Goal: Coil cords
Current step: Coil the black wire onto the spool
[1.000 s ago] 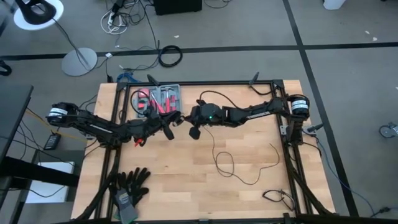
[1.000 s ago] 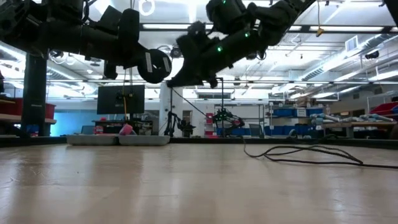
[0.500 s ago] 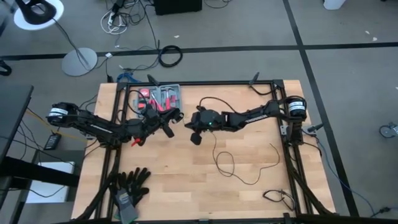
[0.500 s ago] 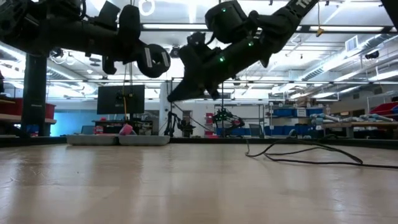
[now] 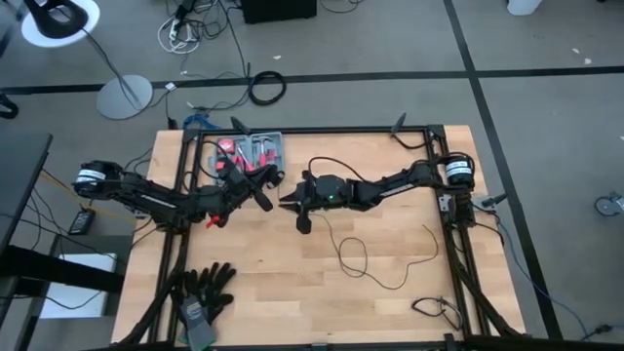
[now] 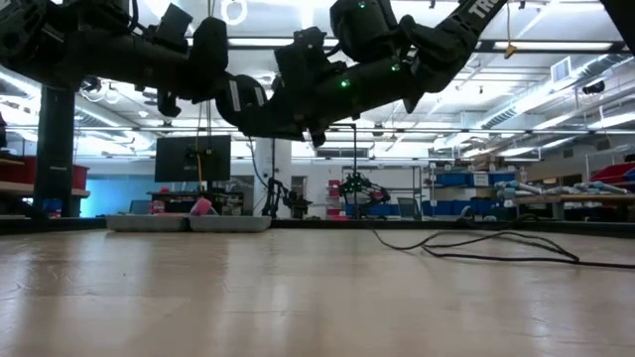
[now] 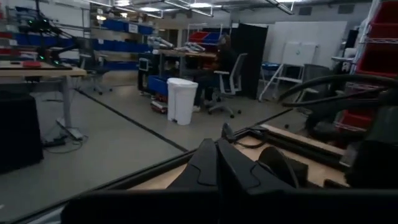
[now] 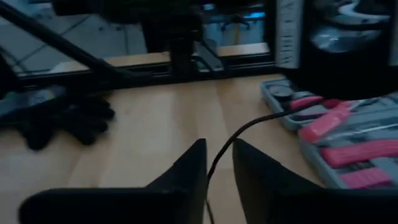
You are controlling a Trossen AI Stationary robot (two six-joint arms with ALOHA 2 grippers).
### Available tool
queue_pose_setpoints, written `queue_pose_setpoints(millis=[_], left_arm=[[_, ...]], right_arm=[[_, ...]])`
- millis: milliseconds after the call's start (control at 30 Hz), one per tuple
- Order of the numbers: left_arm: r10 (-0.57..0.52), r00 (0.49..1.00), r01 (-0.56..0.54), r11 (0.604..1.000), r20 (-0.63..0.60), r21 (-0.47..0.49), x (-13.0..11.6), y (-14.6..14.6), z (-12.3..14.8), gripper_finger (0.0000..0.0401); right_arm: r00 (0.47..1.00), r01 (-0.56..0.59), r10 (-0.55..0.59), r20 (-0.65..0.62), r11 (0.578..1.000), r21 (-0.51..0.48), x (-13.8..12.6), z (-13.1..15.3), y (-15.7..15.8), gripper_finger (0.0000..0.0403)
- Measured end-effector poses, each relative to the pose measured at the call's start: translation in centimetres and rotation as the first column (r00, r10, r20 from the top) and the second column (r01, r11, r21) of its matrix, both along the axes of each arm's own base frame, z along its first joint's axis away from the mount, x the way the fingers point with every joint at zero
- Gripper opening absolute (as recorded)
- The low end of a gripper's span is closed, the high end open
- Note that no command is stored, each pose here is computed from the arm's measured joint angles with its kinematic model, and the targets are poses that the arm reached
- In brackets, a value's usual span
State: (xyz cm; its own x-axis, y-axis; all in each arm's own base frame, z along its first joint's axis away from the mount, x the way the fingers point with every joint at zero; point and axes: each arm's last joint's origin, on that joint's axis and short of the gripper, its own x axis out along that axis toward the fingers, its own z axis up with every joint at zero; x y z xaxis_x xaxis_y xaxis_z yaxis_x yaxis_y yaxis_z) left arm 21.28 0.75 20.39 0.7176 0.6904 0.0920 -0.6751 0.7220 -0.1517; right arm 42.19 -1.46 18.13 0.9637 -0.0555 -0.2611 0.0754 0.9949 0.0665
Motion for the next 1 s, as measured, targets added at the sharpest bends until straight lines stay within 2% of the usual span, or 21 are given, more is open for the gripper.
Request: queue_pose_setpoints(millis=[200,333,467,567,667,767,833,933,1000], left_arm=[[0.065,0.997,-0.064,0.998,-0.050,0.012,-0.1,0.1,-0.3,0.0000],[0.081,0.995,-0.080,0.997,-0.061,0.012,-0.1,0.2,-0.4,0.0000],[0.083,0.995,-0.083,0.996,-0.061,0.012,-0.1,0.2,-0.4,0.0000],[0.082,0.995,-0.082,0.997,-0.053,0.009,-0.2,0.2,-0.4,0.0000],[0.087,0.995,-0.087,0.996,-0.041,0.005,-0.3,0.2,-0.5,0.0000],[0.085,0.996,-0.085,0.996,-0.029,-0.003,-0.4,0.0,-0.6,0.0000],[0.080,0.997,-0.080,0.997,-0.016,-0.015,-0.5,0.0,-0.6,0.0000],[0.055,0.998,-0.055,0.998,-0.014,-0.015,-0.5,-0.3,-0.6,0.0000],[0.040,0.999,-0.041,0.999,-0.014,-0.012,-0.4,-0.3,-0.6,0.0000]], right_arm=[[0.996,-0.090,0.091,-0.028,0.996,0.028,-0.2,0.0,0.2,0.0127],[0.988,-0.109,0.116,-0.106,0.992,0.063,-0.8,0.2,0.1,0.0145],[0.963,-0.051,0.070,-0.258,0.996,0.078,-2.5,1.2,-0.4,0.0139],[0.933,-0.019,0.029,-0.357,0.999,0.033,-4.4,2.9,-0.4,0.0123],[0.918,0.033,-0.041,-0.395,0.999,-0.028,-7.3,4.3,-0.2,0.0104],[0.920,0.105,-0.121,-0.372,0.992,-0.064,-11.2,4.7,0.0,0.0084],[0.937,0.160,-0.174,-0.304,0.985,-0.070,-13.8,4.5,0.1,0.0073],[0.973,0.214,-0.214,-0.082,0.977,-0.002,-16.8,2.9,0.1,0.0062],[0.968,0.216,-0.225,0.114,0.973,0.081,-18.0,1.7,0.1,0.0059]])
